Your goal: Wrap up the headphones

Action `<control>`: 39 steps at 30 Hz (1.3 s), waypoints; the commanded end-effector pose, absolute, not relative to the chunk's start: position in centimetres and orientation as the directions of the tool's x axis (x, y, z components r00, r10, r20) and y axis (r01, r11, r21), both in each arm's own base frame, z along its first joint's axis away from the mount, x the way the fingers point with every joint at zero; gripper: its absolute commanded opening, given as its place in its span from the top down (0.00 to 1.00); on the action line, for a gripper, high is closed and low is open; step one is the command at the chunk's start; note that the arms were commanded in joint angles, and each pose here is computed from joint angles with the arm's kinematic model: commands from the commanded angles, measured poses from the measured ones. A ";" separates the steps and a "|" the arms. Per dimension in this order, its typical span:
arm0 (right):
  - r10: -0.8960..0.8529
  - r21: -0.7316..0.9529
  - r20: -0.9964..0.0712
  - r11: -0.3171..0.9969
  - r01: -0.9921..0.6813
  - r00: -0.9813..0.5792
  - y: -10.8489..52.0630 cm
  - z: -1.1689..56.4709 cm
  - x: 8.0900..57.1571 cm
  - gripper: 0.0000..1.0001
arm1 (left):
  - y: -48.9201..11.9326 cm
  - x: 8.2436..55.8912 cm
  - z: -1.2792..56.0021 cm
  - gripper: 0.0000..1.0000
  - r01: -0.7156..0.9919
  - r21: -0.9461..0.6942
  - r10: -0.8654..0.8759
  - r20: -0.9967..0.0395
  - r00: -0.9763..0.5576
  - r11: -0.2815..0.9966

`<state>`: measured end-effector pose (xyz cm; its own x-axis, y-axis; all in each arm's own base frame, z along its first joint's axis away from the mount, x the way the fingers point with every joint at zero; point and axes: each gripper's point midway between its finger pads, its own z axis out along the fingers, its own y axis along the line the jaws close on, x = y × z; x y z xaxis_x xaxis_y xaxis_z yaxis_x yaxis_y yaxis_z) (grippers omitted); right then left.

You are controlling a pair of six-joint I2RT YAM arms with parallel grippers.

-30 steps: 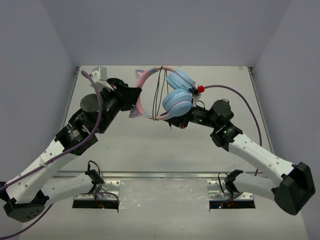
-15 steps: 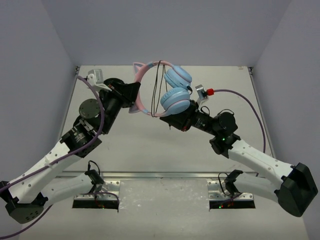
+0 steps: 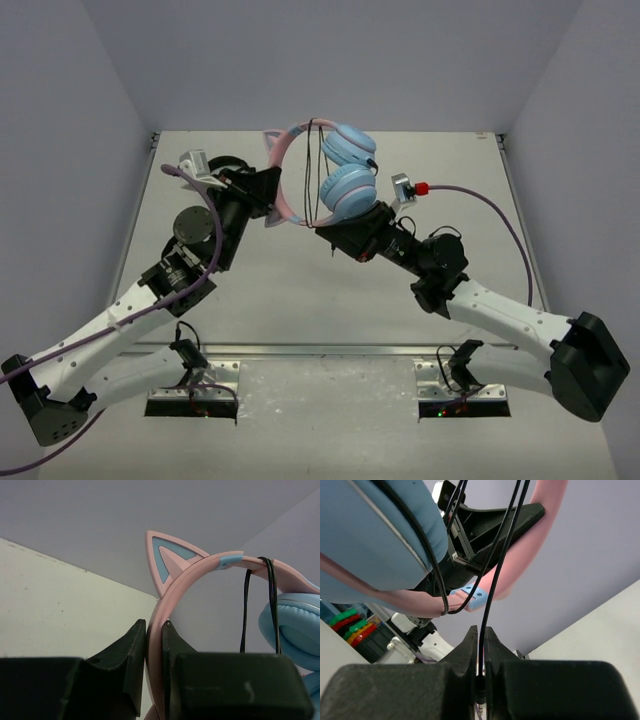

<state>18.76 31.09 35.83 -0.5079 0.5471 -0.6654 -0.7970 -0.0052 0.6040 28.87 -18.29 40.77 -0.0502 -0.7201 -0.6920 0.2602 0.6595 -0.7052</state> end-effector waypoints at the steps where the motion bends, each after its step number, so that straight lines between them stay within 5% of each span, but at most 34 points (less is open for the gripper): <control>1: 0.582 0.609 -0.635 -0.027 -0.792 -0.508 31.0 35.8 18.8 0.97 | -15.3 28.0 45.0 1.00 0.296 -0.820 -0.869 -0.489 0.080 0.489; 22: 0.604 0.771 -0.545 0.090 -0.630 -0.581 31.5 26.8 22.5 0.92 | -16.2 34.1 31.2 1.00 -0.141 -0.765 -0.764 -0.641 0.069 0.629; 39: 0.631 0.944 -0.331 0.225 -0.243 -0.701 26.8 11.0 20.6 0.92 | -19.9 33.9 14.1 1.00 -0.249 -0.657 -0.700 -0.695 -0.163 0.711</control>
